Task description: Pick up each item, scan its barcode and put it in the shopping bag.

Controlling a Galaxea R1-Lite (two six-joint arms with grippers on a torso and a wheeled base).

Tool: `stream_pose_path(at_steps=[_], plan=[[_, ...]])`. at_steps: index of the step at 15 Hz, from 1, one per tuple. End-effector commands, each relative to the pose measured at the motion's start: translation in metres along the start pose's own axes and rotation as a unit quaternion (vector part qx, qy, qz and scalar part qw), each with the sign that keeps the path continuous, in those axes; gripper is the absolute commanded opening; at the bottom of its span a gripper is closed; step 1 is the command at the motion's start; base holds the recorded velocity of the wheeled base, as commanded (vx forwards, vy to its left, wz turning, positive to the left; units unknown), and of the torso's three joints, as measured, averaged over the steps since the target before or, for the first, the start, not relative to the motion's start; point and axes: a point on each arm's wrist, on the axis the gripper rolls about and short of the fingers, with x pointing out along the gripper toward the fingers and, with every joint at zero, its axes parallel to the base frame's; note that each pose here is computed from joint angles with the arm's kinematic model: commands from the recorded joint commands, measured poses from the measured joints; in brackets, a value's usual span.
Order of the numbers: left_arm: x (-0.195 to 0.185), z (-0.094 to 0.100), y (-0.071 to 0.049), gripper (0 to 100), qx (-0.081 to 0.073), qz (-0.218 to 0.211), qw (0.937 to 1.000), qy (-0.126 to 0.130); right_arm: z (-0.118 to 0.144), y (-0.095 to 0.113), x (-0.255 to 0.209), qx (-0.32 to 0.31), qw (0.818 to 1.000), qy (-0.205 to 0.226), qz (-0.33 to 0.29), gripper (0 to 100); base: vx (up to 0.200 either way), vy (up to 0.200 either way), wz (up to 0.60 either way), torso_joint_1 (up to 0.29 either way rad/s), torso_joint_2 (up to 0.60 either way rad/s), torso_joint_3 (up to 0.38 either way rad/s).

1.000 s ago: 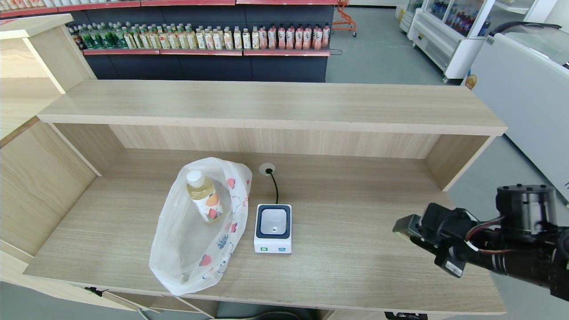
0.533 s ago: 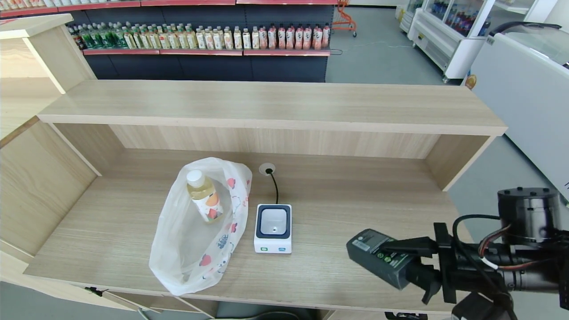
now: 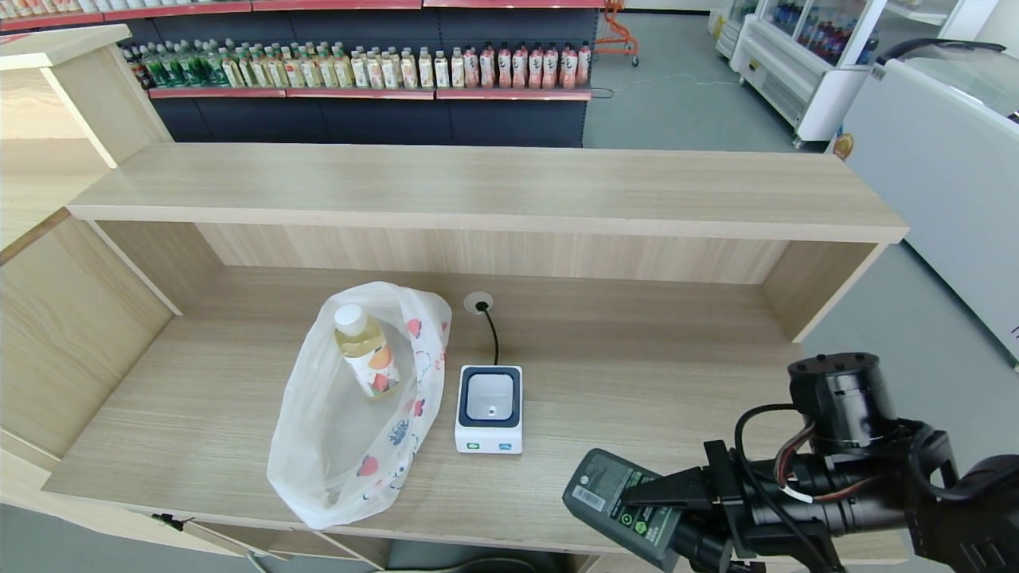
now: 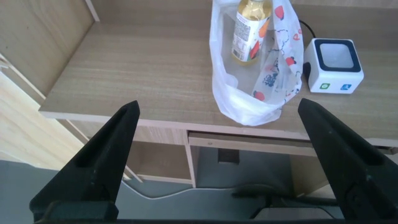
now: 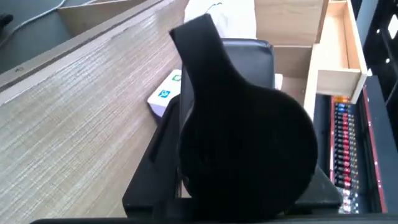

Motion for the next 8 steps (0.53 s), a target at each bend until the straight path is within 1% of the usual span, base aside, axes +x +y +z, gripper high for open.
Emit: stream_pose_path(at_steps=[1,2,3,6,8], plan=[[0.000,0.000,0.000,100,0.000,0.000,1.0000,0.000,-0.009,0.004,0.021,-0.019,1.000,-0.013,-0.008,0,0.000,0.000,0.00,0.000,0.00,0.000],[0.000,0.000,0.000,100,0.000,0.000,1.0000,0.000,-0.011,0.001,0.025,-0.031,0.999,-0.012,-0.016,0,0.000,0.000,0.00,0.000,0.00,0.000],[0.000,0.000,0.000,100,0.000,0.000,1.0000,0.000,-0.018,-0.005,0.034,-0.058,0.998,-0.008,-0.035,0,0.000,0.000,0.00,0.000,0.00,0.000],[0.000,0.000,0.000,100,0.000,0.000,1.0000,0.000,-0.022,-0.008,0.038,-0.090,0.995,-0.003,-0.046,0,0.000,0.000,0.00,0.000,0.00,0.000],[0.000,0.000,0.000,100,0.000,0.000,1.0000,0.000,-0.022,-0.007,0.038,-0.097,0.994,-0.005,-0.047,0,0.000,0.000,0.00,0.000,0.00,0.000]])
